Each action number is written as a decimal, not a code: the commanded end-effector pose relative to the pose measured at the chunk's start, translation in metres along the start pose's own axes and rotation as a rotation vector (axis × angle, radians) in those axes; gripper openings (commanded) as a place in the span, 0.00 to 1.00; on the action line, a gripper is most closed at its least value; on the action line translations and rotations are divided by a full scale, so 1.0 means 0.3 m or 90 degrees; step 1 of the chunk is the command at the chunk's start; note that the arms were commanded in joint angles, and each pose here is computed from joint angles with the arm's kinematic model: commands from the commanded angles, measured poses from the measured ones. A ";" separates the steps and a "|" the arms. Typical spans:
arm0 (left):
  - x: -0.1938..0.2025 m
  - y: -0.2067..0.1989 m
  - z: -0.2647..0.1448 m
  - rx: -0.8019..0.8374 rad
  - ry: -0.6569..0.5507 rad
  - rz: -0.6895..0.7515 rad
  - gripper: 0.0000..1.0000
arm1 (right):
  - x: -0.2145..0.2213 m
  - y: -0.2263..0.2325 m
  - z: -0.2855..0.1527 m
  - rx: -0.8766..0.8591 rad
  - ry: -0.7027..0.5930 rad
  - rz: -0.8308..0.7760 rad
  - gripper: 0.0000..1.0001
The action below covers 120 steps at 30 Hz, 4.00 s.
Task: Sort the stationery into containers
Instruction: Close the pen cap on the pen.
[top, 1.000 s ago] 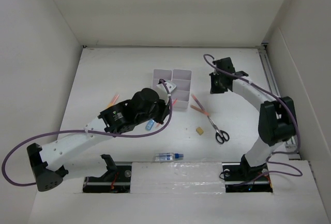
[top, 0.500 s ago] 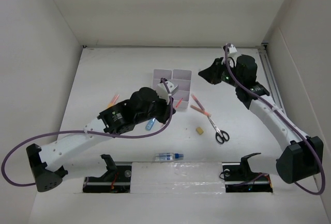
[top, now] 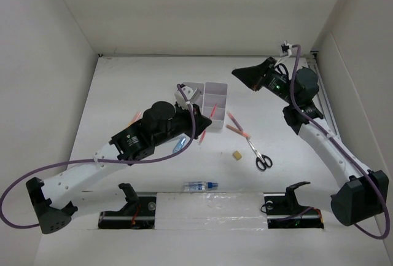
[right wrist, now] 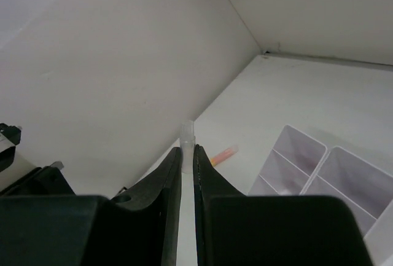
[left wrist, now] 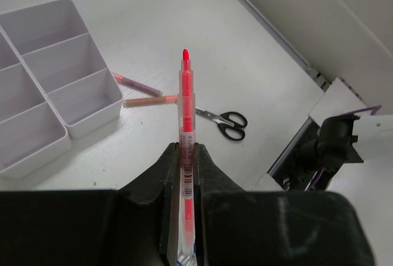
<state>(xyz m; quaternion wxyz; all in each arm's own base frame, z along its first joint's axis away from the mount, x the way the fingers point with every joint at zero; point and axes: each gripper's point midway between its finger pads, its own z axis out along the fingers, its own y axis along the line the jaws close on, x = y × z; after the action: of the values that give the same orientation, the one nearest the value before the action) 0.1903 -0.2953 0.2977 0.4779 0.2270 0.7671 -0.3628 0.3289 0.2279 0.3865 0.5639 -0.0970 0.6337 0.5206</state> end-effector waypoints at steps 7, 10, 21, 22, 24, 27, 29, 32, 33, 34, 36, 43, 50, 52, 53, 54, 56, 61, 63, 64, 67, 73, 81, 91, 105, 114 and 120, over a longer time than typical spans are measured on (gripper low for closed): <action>-0.091 -0.020 -0.042 0.024 -0.096 -0.024 0.00 | -0.029 0.137 0.004 -0.069 -0.091 0.097 0.00; -0.089 -0.025 -0.043 0.029 -0.094 -0.023 0.00 | -0.017 0.180 0.010 -0.083 -0.090 0.108 0.00; -0.104 -0.034 -0.055 0.039 -0.105 -0.011 0.00 | 0.019 0.248 0.020 -0.092 -0.094 0.166 0.00; -0.104 -0.034 -0.055 0.039 -0.105 -0.011 0.00 | 0.030 0.263 0.022 -0.099 -0.088 0.169 0.00; -0.099 -0.025 -0.055 0.030 -0.102 -0.012 0.00 | 0.047 0.259 0.027 -0.091 -0.088 0.176 0.00; -0.106 -0.026 -0.064 0.032 -0.107 -0.006 0.00 | 0.087 0.267 0.036 -0.094 -0.071 0.178 0.00; -0.119 -0.031 -0.068 0.034 -0.113 -0.006 0.00 | 0.108 0.271 0.043 -0.099 -0.059 0.174 0.00; -0.116 -0.018 -0.068 0.021 -0.112 -0.007 0.00 | 0.140 0.279 0.038 -0.098 -0.050 0.174 0.00; -0.116 -0.018 -0.068 0.021 -0.112 -0.007 0.00 | 0.141 0.287 0.031 -0.099 -0.054 0.176 0.00; -0.116 -0.018 -0.068 0.021 -0.112 -0.007 0.00 | 0.136 0.279 0.033 -0.092 -0.061 0.171 0.00; -0.123 -0.021 -0.077 0.023 -0.117 -0.007 0.00 | 0.141 0.278 0.025 -0.091 -0.061 0.171 0.00; -0.107 0.004 -0.067 -0.002 -0.107 -0.008 0.00 | 0.153 0.285 0.015 -0.098 -0.051 0.170 0.00; -0.096 0.020 -0.054 -0.019 -0.095 -0.008 0.00 | 0.163 0.295 0.008 -0.103 -0.048 0.172 0.00; -0.096 0.020 -0.054 -0.019 -0.095 -0.008 0.00 | 0.166 0.299 0.007 -0.107 -0.043 0.171 0.00; -0.102 0.017 -0.049 -0.019 -0.095 -0.008 0.00 | 0.166 0.299 0.007 -0.107 -0.043 0.171 0.00; -0.102 0.017 -0.049 -0.019 -0.095 -0.008 0.00 | 0.170 0.303 0.005 -0.111 -0.038 0.171 0.00; -0.102 0.017 -0.049 -0.019 -0.095 -0.008 0.00 | 0.171 0.302 0.005 -0.111 -0.039 0.164 0.00; -0.109 0.016 -0.058 -0.018 -0.100 -0.002 0.00 | 0.178 0.289 0.009 -0.108 -0.033 0.164 0.00; -0.109 0.016 -0.058 -0.018 -0.100 -0.002 0.00 | 0.186 0.280 0.015 -0.104 -0.029 0.165 0.00; -0.109 0.016 -0.058 -0.018 -0.100 -0.002 0.00 | 0.186 0.280 0.015 -0.104 -0.029 0.165 0.00; -0.109 0.016 -0.058 -0.018 -0.100 -0.002 0.00 | 0.186 0.280 0.015 -0.104 -0.029 0.165 0.00; -0.116 0.015 -0.067 -0.016 -0.105 0.003 0.00 | 0.198 0.272 0.014 -0.100 -0.025 0.167 0.00; -0.132 0.017 -0.081 -0.021 -0.113 0.008 0.00 | 0.226 0.263 0.018 -0.096 -0.014 0.167 0.00; -0.124 0.020 -0.081 -0.023 -0.108 0.008 0.00 | 0.243 0.268 0.030 -0.101 -0.002 0.169 0.00; -0.130 0.018 -0.076 -0.023 -0.108 0.008 0.00 | 0.215 0.277 0.028 -0.104 -0.023 0.165 0.00; -0.126 0.007 -0.076 -0.011 -0.103 0.009 0.00 | 0.199 0.275 0.021 -0.104 -0.031 0.162 0.00; -0.128 0.013 -0.076 -0.017 -0.106 0.009 0.00 | 0.185 0.302 0.013 -0.121 -0.030 0.157 0.00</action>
<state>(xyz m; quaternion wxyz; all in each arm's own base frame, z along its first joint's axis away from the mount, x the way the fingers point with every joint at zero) 0.1965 -0.2771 0.3081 0.5202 0.2006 0.7520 -0.3516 0.2574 0.3045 0.3604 0.4660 -0.0382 0.6190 0.6310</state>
